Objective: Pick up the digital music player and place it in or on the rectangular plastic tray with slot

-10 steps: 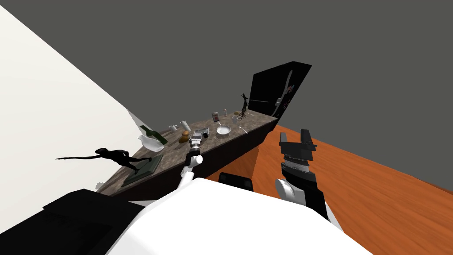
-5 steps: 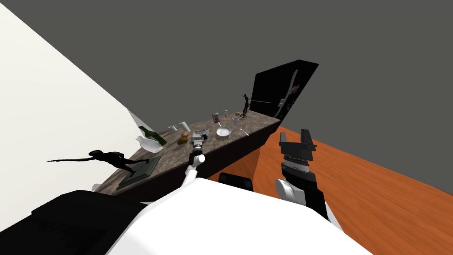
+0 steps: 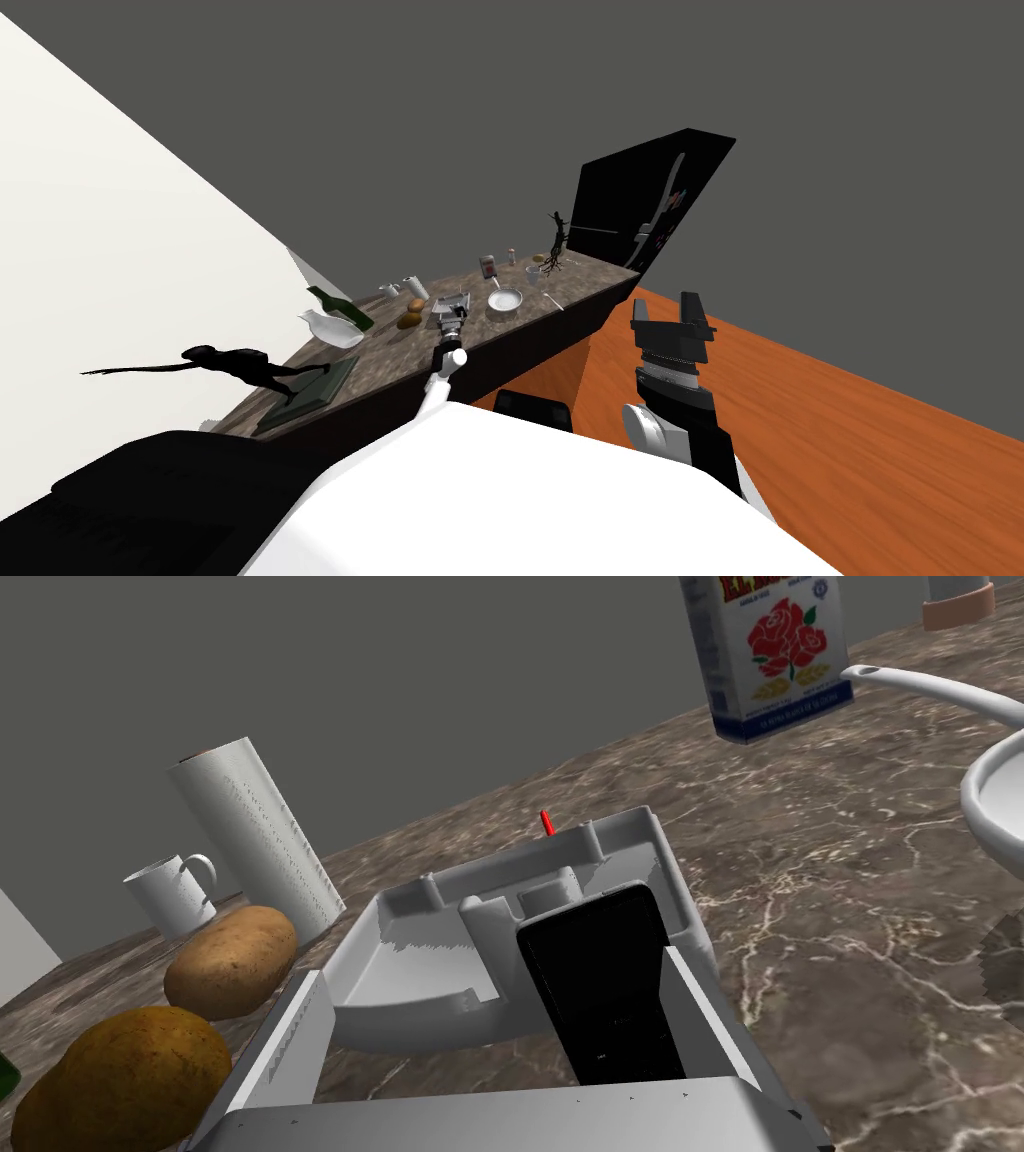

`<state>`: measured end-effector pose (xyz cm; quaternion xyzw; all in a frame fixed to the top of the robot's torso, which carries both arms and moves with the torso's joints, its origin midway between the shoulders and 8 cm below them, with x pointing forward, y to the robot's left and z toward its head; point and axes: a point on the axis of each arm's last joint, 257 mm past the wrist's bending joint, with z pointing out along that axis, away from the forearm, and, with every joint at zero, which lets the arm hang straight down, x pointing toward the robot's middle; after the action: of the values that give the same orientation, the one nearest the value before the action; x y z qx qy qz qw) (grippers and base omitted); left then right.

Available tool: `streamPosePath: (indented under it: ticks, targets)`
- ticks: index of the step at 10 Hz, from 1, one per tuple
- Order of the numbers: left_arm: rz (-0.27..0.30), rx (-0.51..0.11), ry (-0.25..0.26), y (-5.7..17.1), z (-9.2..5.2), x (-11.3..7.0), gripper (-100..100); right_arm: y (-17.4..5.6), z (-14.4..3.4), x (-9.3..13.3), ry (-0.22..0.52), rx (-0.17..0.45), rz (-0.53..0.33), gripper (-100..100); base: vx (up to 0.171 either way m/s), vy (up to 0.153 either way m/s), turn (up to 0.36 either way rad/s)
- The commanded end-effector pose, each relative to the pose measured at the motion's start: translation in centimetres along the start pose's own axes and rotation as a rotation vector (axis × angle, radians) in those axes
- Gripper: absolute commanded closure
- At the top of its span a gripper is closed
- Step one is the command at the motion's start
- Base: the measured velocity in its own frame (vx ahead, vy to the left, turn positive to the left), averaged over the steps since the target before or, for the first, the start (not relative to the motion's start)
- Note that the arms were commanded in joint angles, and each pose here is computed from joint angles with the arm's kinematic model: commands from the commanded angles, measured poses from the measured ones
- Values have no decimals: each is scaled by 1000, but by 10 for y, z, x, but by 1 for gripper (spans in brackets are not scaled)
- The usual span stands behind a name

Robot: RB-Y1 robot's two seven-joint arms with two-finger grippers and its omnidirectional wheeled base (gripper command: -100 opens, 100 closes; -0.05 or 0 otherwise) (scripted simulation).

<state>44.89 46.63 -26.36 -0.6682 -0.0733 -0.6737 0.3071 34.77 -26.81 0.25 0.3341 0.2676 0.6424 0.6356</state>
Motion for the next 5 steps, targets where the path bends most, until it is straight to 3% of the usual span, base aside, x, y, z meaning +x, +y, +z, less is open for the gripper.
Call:
streamPosePath:
  ticks: [1,5]
  targets:
    - [-49,0,-25,6,1,-10,-100,0,0,0,0,0,0,0,79,-23,62]
    - [-162,3,-84,23,0,-33,-100,0,0,0,0,0,0,0,85,-8,45]
